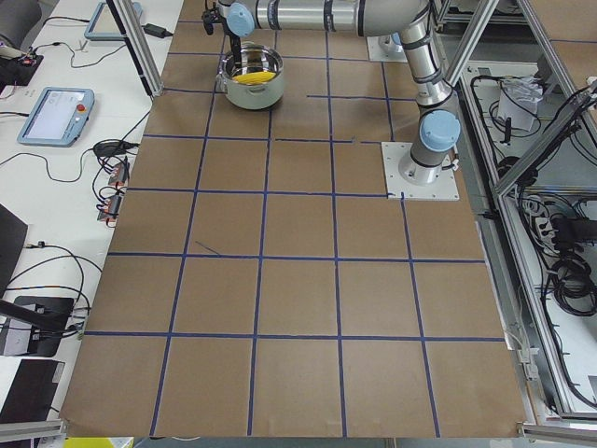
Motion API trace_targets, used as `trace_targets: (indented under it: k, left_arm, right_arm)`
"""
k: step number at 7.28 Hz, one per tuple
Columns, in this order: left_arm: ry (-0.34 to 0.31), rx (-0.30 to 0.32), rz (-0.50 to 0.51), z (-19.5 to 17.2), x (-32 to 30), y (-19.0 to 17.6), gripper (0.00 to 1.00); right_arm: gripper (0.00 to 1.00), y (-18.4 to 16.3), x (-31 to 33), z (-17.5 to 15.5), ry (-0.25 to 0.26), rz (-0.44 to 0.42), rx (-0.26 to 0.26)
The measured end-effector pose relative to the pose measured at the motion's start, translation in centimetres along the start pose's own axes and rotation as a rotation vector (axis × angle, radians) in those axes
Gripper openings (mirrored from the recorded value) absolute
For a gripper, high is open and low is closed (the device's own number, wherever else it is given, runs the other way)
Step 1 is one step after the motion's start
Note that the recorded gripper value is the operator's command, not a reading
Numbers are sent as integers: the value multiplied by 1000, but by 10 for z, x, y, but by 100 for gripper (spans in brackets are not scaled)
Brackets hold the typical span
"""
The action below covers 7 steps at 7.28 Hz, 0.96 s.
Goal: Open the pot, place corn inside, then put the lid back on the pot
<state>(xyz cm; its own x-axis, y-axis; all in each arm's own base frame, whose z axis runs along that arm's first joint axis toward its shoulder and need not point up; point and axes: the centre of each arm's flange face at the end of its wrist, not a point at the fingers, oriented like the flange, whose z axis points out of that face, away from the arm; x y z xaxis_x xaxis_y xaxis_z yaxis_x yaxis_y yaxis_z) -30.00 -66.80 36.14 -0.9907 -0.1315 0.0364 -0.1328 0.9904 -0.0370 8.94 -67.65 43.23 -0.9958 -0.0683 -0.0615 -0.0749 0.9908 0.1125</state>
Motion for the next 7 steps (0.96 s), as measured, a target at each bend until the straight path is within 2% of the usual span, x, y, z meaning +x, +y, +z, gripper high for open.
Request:
trace_targets:
  k: [1,3,5,7]
  left_arm:
    - [-7,-5,64,-9,-38,-12,100]
    - [-16,-37,127,-38,-111,-2,100]
    - [-16,-57,112,-58,-175,34,100]
    - [-47,-75,78,-76,-210,57,100]
  right_arm:
    - [23,4,-12,-8,5,0,12]
    - [23,17,-71,-14,20,42,31]
    - [21,29,-153,-3,36,80,56]
    - [20,34,-218,22,48,110,72]
